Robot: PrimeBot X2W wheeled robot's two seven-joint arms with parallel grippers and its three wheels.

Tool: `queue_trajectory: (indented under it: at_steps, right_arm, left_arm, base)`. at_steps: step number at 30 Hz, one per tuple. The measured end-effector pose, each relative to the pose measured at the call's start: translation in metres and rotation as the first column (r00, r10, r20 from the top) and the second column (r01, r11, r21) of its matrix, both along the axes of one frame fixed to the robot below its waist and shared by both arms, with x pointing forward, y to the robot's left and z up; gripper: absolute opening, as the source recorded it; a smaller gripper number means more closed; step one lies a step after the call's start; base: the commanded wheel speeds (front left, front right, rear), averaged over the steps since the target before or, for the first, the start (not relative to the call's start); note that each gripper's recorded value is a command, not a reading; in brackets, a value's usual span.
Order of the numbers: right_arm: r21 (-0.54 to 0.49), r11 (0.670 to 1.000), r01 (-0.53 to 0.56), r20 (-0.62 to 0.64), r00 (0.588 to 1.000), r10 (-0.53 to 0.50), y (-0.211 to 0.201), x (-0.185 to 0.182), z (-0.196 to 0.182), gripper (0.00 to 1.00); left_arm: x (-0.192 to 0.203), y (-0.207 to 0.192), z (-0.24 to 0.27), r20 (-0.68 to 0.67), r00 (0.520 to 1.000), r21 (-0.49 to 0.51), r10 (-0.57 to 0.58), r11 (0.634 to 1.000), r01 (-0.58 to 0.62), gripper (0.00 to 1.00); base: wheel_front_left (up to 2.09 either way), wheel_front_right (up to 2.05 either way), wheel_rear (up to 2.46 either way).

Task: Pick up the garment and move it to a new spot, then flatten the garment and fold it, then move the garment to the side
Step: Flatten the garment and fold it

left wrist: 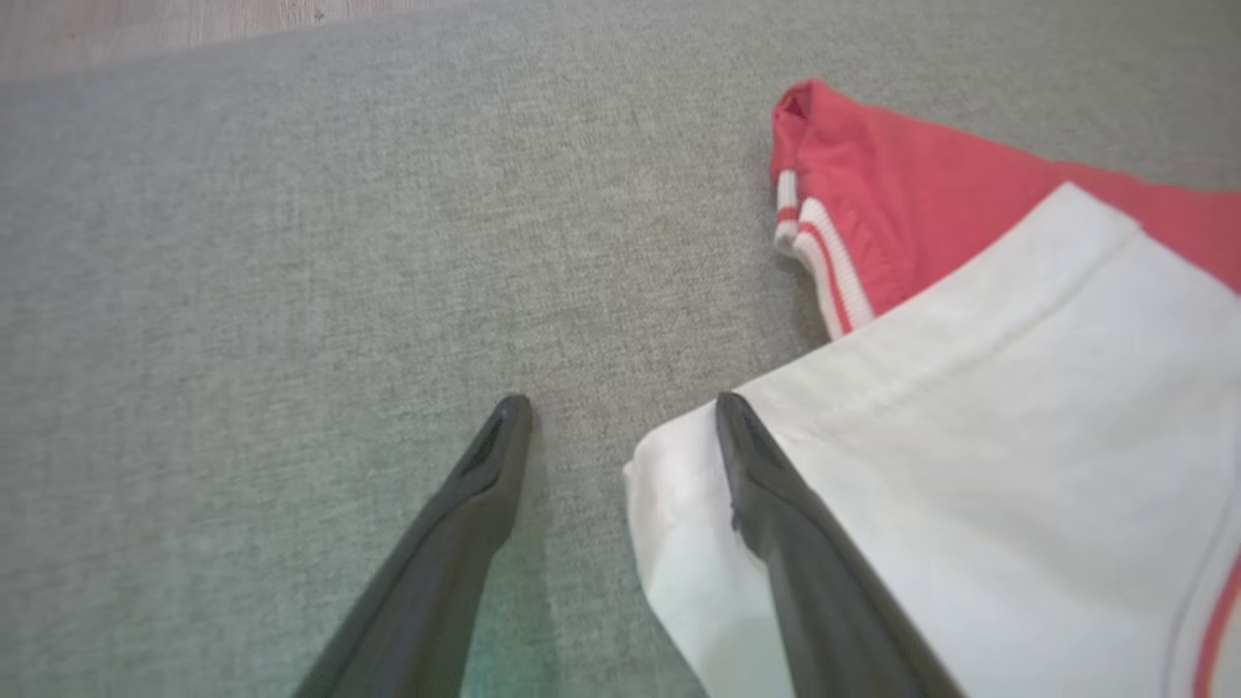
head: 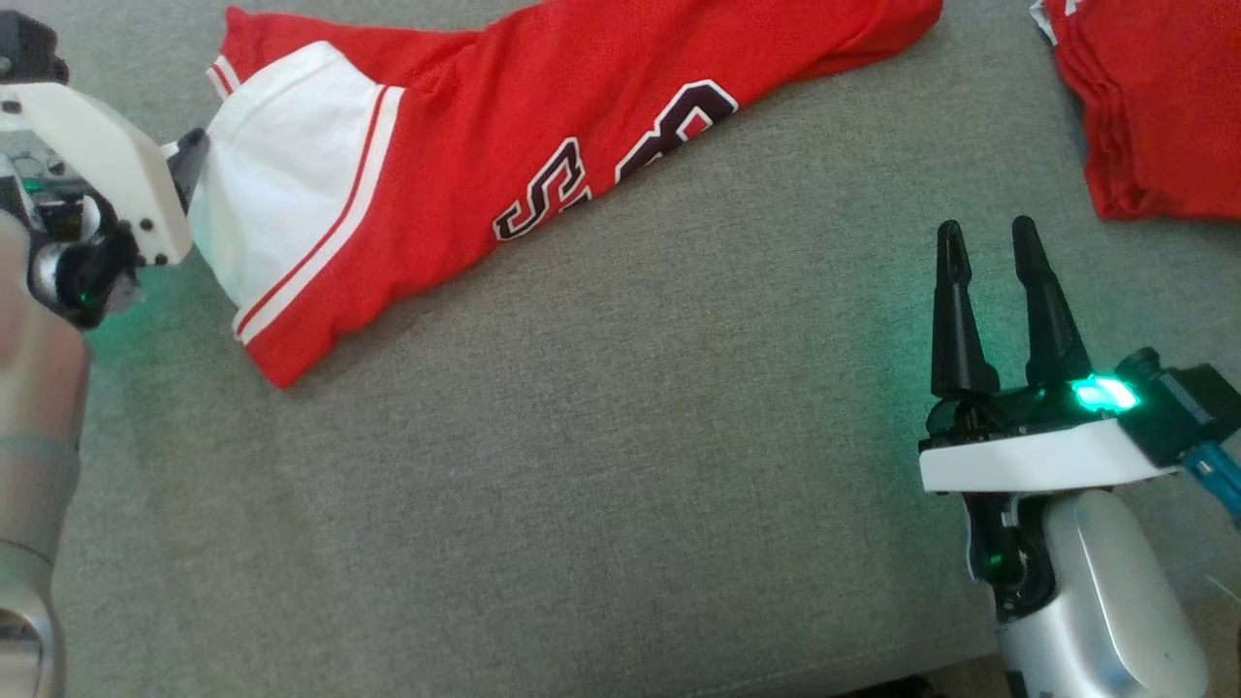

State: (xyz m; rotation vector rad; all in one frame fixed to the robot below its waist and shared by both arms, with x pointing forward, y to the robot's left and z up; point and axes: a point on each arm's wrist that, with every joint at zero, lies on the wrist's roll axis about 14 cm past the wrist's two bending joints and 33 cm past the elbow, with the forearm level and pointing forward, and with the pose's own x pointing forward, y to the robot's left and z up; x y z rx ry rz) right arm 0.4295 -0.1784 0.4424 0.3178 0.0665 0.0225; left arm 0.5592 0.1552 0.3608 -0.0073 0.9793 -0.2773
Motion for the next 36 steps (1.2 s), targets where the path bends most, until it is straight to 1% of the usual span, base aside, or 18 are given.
queue_trajectory:
  at_steps: [5, 12, 14, 21, 22, 23, 24, 27, 30, 33, 35, 36]
  right_arm:
    - [0.004, 1.000, -0.008, 0.002, 1.000, 0.008, 0.003, 0.000, 0.001, 1.00]
    - [0.009, 1.000, -0.019, 0.000, 1.000, 0.019, 0.007, 0.001, 0.000, 1.00]
    - [0.008, 1.000, -0.017, -0.004, 1.000, 0.017, 0.007, 0.000, -0.001, 1.00]
    - [0.001, 1.000, 0.000, -0.018, 1.000, 0.000, 0.000, -0.001, -0.005, 1.00]
    - [0.000, 1.000, 0.004, -0.019, 1.000, -0.004, -0.001, -0.002, -0.006, 1.00]
    - [-0.001, 1.000, 0.006, -0.020, 1.000, -0.006, -0.002, -0.002, -0.006, 1.00]
    - [-0.002, 1.000, 0.009, -0.020, 1.000, -0.009, -0.003, -0.002, -0.006, 1.00]
    - [-0.003, 1.000, 0.013, -0.015, 1.000, -0.013, -0.004, -0.002, -0.004, 1.00]
    - [-0.002, 1.000, 0.016, -0.008, 1.000, -0.016, -0.005, -0.002, -0.001, 1.00]
    - [0.000, 1.000, 0.016, 0.001, 1.000, -0.016, -0.005, -0.003, 0.003, 1.00]
    - [0.002, 1.000, 0.014, 0.012, 1.000, -0.014, -0.004, -0.003, 0.007, 1.00]
    - [0.003, 1.000, 0.013, 0.018, 1.000, -0.013, -0.004, -0.003, 0.010, 1.00]
  left_arm:
    - [-0.008, 0.002, 0.001, -0.013, 1.000, -0.015, 0.001, 1.000, -0.001, 1.00]
    - [-0.022, -0.009, 0.005, -0.032, 0.999, -0.087, -0.011, 0.996, 0.008, 1.00]
    - [-0.024, -0.009, 0.005, -0.041, 0.999, -0.076, -0.033, 0.997, 0.030, 1.00]
    - [-0.023, -0.009, -0.002, -0.071, 0.996, -0.077, -0.047, 0.996, 0.041, 1.00]
    - [-0.023, -0.010, -0.002, -0.078, 0.996, -0.080, -0.049, 0.996, 0.042, 0.63]
    - [-0.022, -0.011, -0.002, -0.083, 0.995, -0.081, -0.051, 0.996, 0.044, 0.04]
    - [-0.022, -0.012, -0.001, -0.087, 0.995, -0.085, -0.053, 0.995, 0.046, 0.00]
    - [-0.024, -0.017, 0.002, -0.088, 0.994, -0.095, -0.071, 0.994, 0.062, 0.00]
    - [-0.027, -0.022, 0.007, -0.049, 0.994, -0.097, -0.093, 0.991, 0.088, 0.00]
    - [-0.029, -0.037, 0.020, 0.042, 0.991, -0.130, -0.126, 0.983, 0.130, 0.00]
    - [-0.025, -0.047, 0.039, 0.141, 0.979, -0.140, -0.150, 0.976, 0.169, 0.00]
    - [-0.020, -0.052, 0.054, 0.213, 0.963, -0.133, -0.166, 0.971, 0.197, 0.00]
  base:
    - [0.00, 0.00, 0.00]
    - [0.00, 0.00, 0.00]
    - [0.00, 0.00, 0.00]
    - [0.00, 0.00, 0.00]
    - [0.00, 0.00, 0.00]
    - [0.00, 0.00, 0.00]
    - [0.00, 0.00, 0.00]
    - [0.00, 0.00, 0.00]
    - [0.00, 0.00, 0.00]
    - [0.00, 0.00, 0.00]
    - [0.00, 0.00, 0.00]
    - [0.00, 0.00, 0.00]
